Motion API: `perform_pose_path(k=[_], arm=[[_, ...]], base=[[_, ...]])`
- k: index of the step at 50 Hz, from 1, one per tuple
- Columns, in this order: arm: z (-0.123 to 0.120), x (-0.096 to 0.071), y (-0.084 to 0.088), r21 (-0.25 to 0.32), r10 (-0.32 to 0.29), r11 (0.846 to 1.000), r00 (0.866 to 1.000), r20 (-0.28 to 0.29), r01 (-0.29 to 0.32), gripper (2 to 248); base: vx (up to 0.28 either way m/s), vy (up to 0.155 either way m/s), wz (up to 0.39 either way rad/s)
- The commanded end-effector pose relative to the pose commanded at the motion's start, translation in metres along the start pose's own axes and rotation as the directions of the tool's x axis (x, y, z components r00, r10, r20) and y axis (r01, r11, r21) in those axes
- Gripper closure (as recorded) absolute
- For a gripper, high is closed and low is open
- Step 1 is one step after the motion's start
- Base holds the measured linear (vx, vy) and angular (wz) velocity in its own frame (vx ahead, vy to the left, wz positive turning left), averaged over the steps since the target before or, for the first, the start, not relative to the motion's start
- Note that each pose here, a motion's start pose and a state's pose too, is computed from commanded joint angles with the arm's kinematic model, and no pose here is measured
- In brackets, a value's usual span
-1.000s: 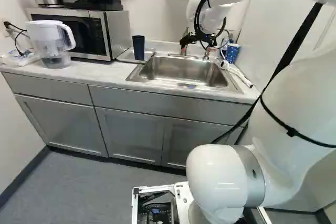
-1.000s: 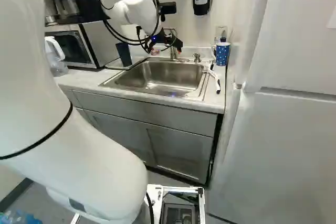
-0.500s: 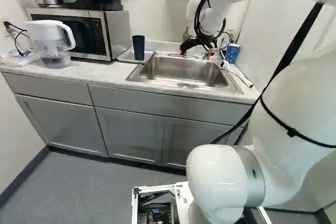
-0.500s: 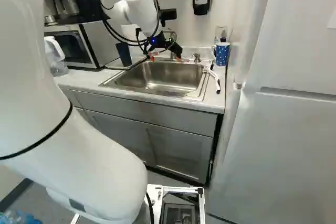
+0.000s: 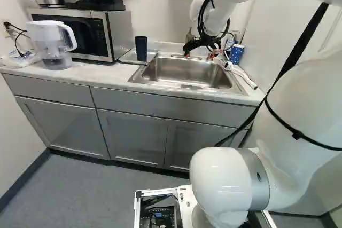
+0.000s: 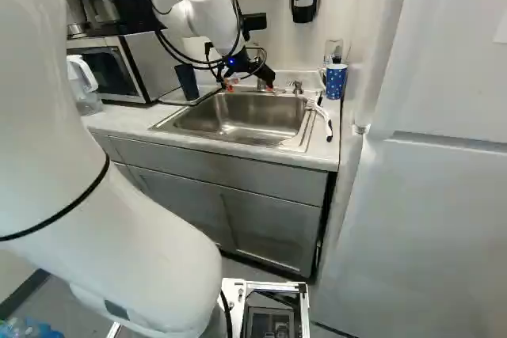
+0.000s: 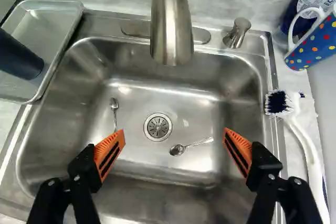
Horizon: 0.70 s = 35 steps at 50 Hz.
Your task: Rinse the cup and place it in the tray
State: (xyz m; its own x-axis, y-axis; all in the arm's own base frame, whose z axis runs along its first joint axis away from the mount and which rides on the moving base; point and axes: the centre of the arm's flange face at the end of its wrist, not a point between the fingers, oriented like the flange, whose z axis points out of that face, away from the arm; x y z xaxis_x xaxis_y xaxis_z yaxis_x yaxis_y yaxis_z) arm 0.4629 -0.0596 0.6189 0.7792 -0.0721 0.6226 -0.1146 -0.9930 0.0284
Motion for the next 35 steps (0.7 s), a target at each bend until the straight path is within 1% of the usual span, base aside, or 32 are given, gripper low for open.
perform_pose_path(k=[25,35], arm=[[0.0000,0.0000,0.0000,0.000,0.000,1.000,1.000,0.000,0.000,3],[0.0000,0.0000,0.0000,0.000,0.000,1.000,1.000,0.000,0.000,3]], base=[[0.000,0.000,0.002],[-0.045,0.015,0.034]])
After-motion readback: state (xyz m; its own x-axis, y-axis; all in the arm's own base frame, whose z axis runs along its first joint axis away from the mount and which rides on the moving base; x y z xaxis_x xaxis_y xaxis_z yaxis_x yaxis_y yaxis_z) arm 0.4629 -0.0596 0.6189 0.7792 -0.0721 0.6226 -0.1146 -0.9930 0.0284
